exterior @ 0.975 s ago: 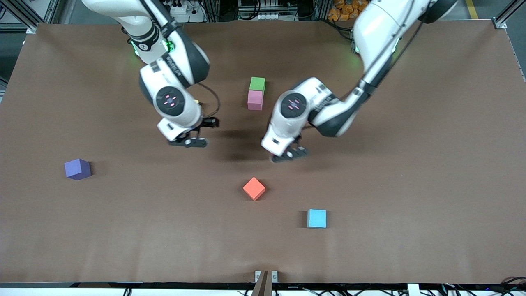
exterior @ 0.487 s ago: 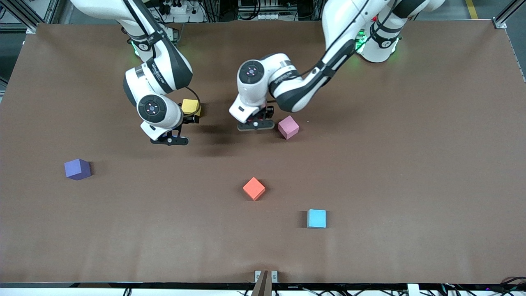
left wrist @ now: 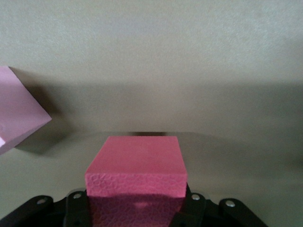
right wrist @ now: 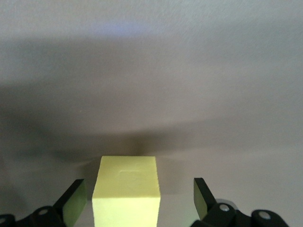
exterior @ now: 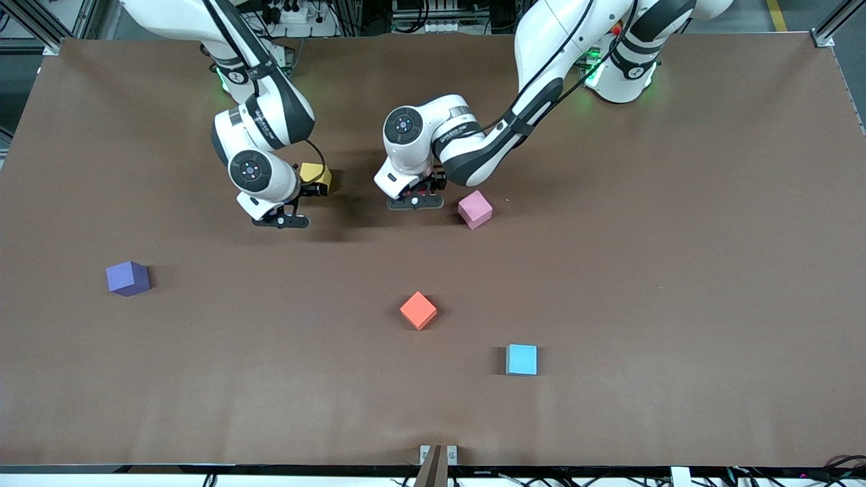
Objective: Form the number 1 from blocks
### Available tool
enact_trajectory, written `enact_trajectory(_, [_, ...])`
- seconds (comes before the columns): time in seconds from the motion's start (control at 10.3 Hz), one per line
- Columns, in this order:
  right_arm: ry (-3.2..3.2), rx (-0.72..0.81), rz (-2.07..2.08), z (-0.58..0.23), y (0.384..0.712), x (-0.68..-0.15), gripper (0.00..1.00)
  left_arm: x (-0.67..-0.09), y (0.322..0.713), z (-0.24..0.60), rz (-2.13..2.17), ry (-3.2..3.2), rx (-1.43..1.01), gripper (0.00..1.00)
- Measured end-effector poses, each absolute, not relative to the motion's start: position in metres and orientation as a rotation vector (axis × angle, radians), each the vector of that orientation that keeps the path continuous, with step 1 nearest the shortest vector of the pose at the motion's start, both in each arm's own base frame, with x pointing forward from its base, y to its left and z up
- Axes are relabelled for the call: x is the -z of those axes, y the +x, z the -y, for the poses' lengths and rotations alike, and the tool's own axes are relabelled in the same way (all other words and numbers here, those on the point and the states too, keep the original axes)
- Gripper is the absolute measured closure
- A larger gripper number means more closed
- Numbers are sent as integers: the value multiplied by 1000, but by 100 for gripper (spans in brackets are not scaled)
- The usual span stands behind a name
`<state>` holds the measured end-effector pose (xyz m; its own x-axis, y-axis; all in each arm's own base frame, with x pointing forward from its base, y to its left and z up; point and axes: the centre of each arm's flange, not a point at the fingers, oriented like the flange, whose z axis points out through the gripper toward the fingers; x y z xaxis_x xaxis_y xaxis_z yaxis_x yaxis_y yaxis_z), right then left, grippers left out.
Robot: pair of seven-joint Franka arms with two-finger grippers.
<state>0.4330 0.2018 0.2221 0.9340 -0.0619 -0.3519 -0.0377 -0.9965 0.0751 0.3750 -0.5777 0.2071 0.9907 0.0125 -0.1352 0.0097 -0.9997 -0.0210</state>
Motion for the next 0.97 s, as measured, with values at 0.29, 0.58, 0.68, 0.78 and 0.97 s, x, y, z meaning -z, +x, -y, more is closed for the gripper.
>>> enact_trajectory(0.29, [3043, 560, 94, -203, 431, -220, 0, -196, 376, 576, 14, -3113, -222, 39])
enact_trajectory(0.58, [3048, 547, 96, -199, 415, -204, 0, -187, 378, 577, 2, -3136, -220, 39])
enact_trajectory(0.68, [3048, 559, 100, -199, 410, -201, 0, -186, 377, 578, -1, -3138, -220, 39])
enact_trajectory(0.78, [3052, 565, 102, -202, 408, -200, 0, -186, 374, 580, -9, -3139, -220, 39])
enact_trajectory(0.97, [3065, 557, 106, -206, 404, -195, 0, -186, 363, 587, -39, -3138, -221, 39])
